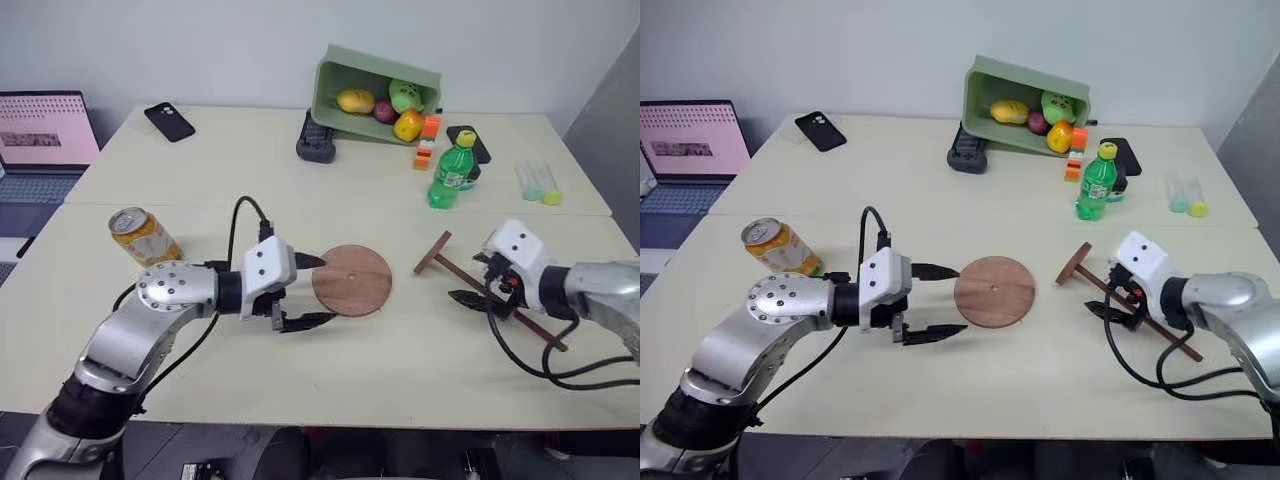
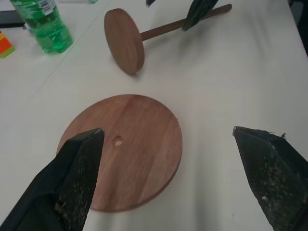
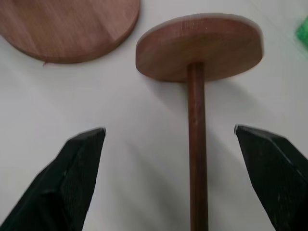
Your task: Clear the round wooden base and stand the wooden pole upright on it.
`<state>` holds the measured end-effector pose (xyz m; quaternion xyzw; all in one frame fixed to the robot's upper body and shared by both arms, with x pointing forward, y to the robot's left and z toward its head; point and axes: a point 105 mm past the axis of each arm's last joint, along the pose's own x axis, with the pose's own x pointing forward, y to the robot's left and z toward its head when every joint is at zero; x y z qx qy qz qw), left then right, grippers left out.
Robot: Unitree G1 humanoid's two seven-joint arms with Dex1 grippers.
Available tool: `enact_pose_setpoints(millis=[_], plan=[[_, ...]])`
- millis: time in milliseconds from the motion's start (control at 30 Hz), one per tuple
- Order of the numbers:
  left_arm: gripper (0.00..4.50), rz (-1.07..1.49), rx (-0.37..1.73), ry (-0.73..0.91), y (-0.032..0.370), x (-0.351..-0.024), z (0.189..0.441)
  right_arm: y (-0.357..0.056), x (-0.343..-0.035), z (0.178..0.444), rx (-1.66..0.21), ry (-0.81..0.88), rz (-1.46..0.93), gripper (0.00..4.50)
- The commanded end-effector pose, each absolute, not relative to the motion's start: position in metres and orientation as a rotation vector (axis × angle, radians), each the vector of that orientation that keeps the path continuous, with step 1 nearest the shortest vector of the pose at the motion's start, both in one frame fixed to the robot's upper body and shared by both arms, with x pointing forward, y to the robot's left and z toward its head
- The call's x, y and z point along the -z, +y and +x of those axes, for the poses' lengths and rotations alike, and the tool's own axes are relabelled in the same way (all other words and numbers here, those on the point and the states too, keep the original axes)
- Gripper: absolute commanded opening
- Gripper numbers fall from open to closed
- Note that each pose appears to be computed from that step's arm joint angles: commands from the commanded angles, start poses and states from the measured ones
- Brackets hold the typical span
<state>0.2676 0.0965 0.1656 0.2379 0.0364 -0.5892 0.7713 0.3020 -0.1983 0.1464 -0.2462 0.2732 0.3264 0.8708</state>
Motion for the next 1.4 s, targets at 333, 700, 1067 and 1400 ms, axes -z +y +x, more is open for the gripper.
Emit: enact_pose_setpoints(millis=[333, 700, 1067, 1400], plan=[[4.46, 0.538, 1.288, 0.001, 0.073, -0.168, 0.257, -0.203, -0.140, 0.332, -0.784, 0.908, -0.533, 4.50], [4.50, 0.428, 1.378, -0.052, 0.061, -0.171, 0.245, -0.203, -0.139, 0.340, -0.818, 1.009, -0.533, 2.33], [4.50, 0.405, 1.456, -0.085, 0.049, -0.173, 0.239, -0.201, -0.145, 0.337, -0.806, 1.020, -0.454, 0.22], [4.50, 0.455, 1.356, -0.005, 0.086, -0.168, 0.254, -0.142, -0.232, 0.331, -0.926, 0.468, -0.478, 0.22]])
